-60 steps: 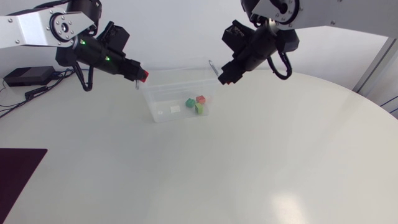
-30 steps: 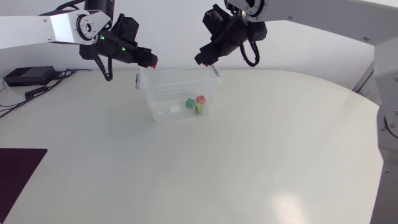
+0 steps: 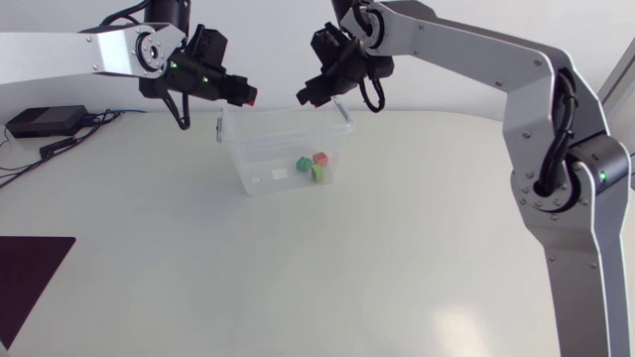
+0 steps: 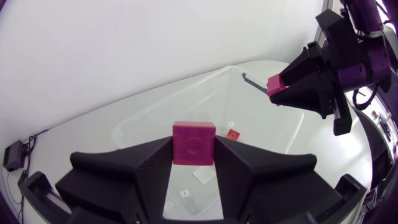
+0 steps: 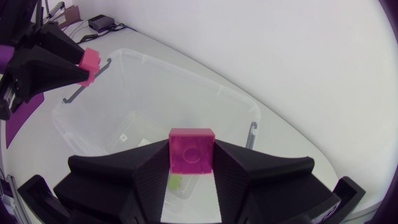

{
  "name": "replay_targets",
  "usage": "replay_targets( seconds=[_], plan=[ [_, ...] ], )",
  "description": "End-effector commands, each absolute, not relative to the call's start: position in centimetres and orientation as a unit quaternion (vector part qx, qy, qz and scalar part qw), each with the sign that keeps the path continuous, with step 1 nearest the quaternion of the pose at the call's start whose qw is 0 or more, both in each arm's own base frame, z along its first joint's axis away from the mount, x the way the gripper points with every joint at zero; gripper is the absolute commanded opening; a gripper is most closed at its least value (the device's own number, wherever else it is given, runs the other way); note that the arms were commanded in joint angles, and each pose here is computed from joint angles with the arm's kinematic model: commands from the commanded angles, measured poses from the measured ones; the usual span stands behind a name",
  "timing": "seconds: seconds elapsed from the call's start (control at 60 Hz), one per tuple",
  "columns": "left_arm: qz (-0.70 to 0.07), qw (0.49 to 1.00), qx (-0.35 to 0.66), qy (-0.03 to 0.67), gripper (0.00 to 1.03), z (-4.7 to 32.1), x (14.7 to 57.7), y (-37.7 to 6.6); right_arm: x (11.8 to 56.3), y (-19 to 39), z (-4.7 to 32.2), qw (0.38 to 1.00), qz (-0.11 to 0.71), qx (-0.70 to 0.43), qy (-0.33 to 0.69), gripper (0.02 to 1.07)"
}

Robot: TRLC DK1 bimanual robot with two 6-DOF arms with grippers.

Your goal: Place the duplo bricks in the container

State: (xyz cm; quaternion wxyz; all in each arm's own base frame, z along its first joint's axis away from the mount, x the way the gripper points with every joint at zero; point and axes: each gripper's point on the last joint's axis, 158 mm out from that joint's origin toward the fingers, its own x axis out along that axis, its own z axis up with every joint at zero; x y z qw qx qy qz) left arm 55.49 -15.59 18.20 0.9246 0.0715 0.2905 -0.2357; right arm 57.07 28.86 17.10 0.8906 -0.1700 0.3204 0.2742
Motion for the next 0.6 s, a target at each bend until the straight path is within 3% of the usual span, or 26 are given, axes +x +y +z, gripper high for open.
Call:
replay_targets(
  seconds=[0.0, 0.033, 0.067, 0.083, 0.117, 0.133, 0.15, 0.383, 0.583],
  plan=[
    [-0.237, 0.926, 0.056, 0.29, 0.31, 17.9, 56.2, -15.9, 58.2, 29.1, 16.5, 0.895, 0.27, -0.155, 0.319, 0.28],
    [-0.237, 0.925, 0.056, 0.292, 0.31, 17.7, 56.2, -15.9, 58.3, 29.2, 16.2, 0.895, 0.27, -0.155, 0.32, 0.28],
    [-0.229, 0.925, 0.057, 0.297, 0.42, 17.2, 56.3, -15.7, 58.6, 29.1, 15.9, 0.896, 0.265, -0.157, 0.321, 0.3],
    [-0.226, 0.925, 0.058, 0.299, 0.53, 17.0, 56.3, -15.6, 58.7, 28.8, 15.7, 0.898, 0.254, -0.161, 0.322, 0.4],
    [-0.227, 0.925, 0.058, 0.299, 0.9, 16.6, 56.3, -15.7, 58.7, 28.9, 15.6, 0.897, 0.247, -0.169, 0.324, 0.7],
    [-0.229, 0.924, 0.059, 0.3, 1.03, 16.5, 56.2, -16.0, 58.6, 29.0, 15.6, 0.897, 0.248, -0.166, 0.326, 0.95],
    [-0.236, 0.922, 0.066, 0.299, 1.0, 16.4, 55.7, -16.5, 58.3, 29.2, 15.8, 0.897, 0.25, -0.163, 0.327, 1.03],
    [-0.236, 0.939, 0.053, 0.243, 1.0, 21.4, 55.1, -17.1, 58.6, 29.2, 18.9, 0.91, 0.248, -0.153, 0.296, 1.03],
    [-0.211, 0.951, 0.05, 0.221, 1.0, 24.2, 54.7, -14.3, 57.4, 28.2, 21.6, 0.915, 0.244, -0.149, 0.285, 1.03]
  ],
)
